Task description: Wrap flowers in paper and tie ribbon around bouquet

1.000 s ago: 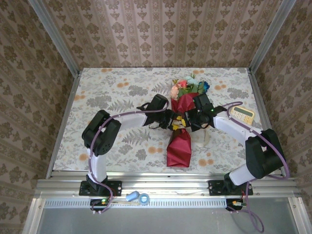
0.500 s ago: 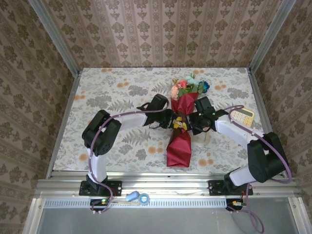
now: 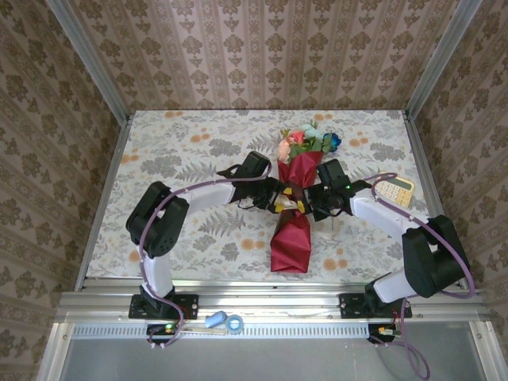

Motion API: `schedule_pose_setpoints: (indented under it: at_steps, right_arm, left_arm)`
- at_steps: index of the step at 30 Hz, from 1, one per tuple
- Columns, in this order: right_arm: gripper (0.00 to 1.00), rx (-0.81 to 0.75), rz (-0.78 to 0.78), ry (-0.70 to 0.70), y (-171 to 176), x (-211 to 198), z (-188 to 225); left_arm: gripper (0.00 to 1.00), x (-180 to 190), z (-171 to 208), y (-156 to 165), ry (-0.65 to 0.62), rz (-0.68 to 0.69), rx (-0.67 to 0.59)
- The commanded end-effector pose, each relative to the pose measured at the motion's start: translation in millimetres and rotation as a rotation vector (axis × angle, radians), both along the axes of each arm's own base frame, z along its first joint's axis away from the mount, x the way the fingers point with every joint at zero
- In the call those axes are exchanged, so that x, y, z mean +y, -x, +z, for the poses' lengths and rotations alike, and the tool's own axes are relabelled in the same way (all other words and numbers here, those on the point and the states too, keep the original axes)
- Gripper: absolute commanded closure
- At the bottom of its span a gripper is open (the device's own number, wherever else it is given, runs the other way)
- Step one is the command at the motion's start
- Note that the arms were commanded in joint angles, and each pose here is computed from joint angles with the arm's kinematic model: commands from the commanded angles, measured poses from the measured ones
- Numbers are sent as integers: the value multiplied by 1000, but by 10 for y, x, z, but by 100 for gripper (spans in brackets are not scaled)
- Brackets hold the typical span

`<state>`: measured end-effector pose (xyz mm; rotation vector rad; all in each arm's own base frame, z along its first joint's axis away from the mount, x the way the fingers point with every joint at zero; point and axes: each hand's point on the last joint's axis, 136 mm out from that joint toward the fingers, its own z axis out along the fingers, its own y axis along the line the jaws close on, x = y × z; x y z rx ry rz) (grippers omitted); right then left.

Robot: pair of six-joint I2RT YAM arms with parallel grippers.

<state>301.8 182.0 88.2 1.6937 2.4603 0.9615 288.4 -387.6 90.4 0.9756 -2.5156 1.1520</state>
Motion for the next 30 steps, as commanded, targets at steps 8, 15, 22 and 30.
schedule_pose_setpoints:
  at_steps: [8,15,22,30]
  right_arm:
    - [100,1,-9,-7,16,3,8]
    - [100,1,-9,-7,9,7,14]
    - [100,0,-10,-7,-3,10,11]
    - [100,-1,-9,-8,-15,17,9]
  left_arm:
    - [41,115,137,150,-23,-48,1]
    - [40,-56,50,60,19,-38,10]
    - [40,-56,-10,106,-6,-59,32]
    - [42,-67,-38,123,-16,-68,35]
